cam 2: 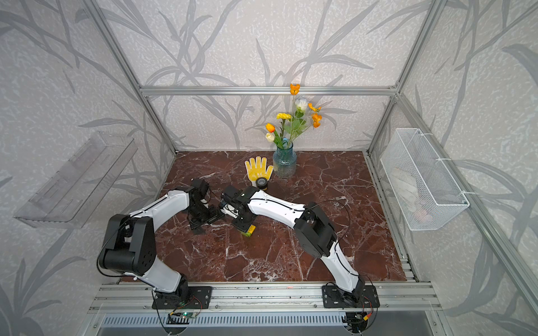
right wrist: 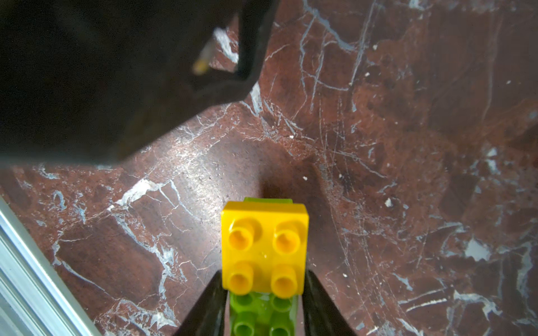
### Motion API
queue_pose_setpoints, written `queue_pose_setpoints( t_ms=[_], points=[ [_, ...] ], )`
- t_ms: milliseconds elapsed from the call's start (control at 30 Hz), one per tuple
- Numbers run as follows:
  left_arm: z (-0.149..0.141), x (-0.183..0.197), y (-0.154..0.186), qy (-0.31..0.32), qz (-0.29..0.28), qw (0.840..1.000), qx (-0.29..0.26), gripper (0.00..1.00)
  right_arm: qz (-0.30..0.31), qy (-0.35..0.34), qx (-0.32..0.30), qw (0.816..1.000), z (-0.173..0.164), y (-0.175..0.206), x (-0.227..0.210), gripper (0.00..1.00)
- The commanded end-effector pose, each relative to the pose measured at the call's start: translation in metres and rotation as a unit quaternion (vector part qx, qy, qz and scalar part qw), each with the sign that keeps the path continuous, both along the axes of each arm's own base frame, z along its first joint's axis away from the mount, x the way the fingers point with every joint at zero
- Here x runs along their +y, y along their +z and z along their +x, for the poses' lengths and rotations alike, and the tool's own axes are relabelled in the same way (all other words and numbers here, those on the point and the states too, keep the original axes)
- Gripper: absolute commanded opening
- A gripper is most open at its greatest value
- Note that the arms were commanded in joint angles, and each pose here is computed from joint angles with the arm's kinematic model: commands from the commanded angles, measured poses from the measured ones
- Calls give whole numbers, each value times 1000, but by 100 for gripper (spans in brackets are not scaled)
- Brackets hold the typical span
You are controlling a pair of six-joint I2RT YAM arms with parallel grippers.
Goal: Assemble a carrot with lego
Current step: Adjust the lego brick at the center of the board.
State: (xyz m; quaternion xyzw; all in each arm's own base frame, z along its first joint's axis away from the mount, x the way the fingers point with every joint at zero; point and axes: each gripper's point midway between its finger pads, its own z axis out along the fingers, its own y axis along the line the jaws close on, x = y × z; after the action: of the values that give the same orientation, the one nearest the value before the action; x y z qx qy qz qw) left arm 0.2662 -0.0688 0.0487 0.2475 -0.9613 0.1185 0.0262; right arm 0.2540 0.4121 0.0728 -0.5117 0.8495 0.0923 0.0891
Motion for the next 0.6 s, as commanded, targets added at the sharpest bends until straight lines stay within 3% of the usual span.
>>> queue_pose_setpoints(
  t_ms=[0, 133, 567],
  points=[
    [9, -1, 15, 1, -10, 1000, -28, 100, -54, 2, 37, 998, -14, -21, -24, 37],
    [11, -1, 16, 0, -11, 1000, -29, 100, -42, -6, 39, 998, -11, -16, -24, 32],
    [12, -2, 17, 3, -13, 999, -31, 100, 60, -69, 106, 990, 1, 7, -24, 29]
  ],
)
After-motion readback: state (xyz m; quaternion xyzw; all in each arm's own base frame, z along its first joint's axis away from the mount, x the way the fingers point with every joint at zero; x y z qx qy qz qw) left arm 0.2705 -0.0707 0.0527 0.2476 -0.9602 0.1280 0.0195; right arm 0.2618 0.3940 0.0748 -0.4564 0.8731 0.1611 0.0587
